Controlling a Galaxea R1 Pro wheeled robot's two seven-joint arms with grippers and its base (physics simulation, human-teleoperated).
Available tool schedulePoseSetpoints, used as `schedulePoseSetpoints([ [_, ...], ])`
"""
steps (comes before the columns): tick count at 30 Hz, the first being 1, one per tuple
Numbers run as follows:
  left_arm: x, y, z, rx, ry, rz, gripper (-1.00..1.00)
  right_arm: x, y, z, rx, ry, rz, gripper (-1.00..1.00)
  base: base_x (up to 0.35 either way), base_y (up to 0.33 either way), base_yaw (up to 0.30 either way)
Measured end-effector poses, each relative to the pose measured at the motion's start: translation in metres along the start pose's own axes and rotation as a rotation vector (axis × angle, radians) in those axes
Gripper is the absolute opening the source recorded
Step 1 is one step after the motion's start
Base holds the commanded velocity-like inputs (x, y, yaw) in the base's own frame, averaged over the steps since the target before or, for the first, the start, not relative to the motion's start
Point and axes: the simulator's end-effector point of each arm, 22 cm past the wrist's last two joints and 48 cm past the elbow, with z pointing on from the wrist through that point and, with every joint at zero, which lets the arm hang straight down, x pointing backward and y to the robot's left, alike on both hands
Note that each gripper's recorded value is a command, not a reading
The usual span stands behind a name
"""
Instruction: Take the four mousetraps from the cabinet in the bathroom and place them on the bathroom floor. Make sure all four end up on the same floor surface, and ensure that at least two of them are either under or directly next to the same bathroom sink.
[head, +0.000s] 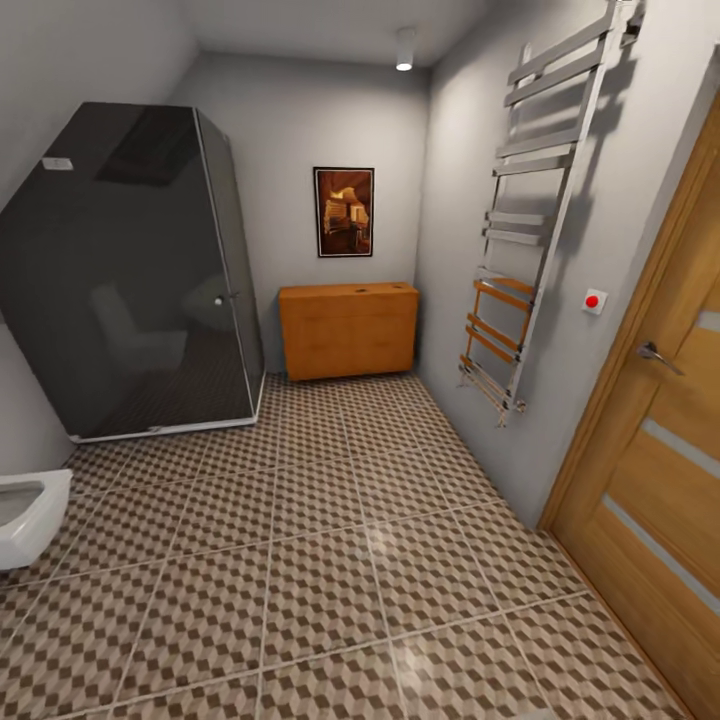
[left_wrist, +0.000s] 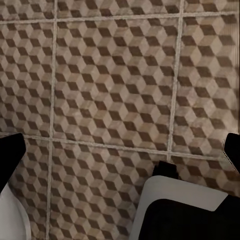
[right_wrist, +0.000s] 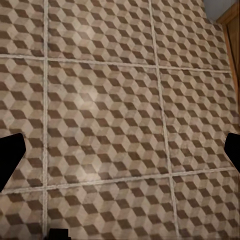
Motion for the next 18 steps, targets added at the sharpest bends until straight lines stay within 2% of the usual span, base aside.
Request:
schedulePoseSetpoints([
  [5, 0.0009, 0.0002, -0.0001, 0.000, 0.001, 0.002, 1.00, -0.0003, 0.0015, -0.0003, -0.002, 0.000, 0.001, 1.00, 0.257, 0.000, -0.155],
  [18, 0.0014, 0.0002, -0.0002, 0.000, 0.002, 0.003, 1.00, -0.0006, 0.0035, -0.0005, -0.005, 0.000, 0.001, 1.00, 0.332, 0.000, -0.010],
])
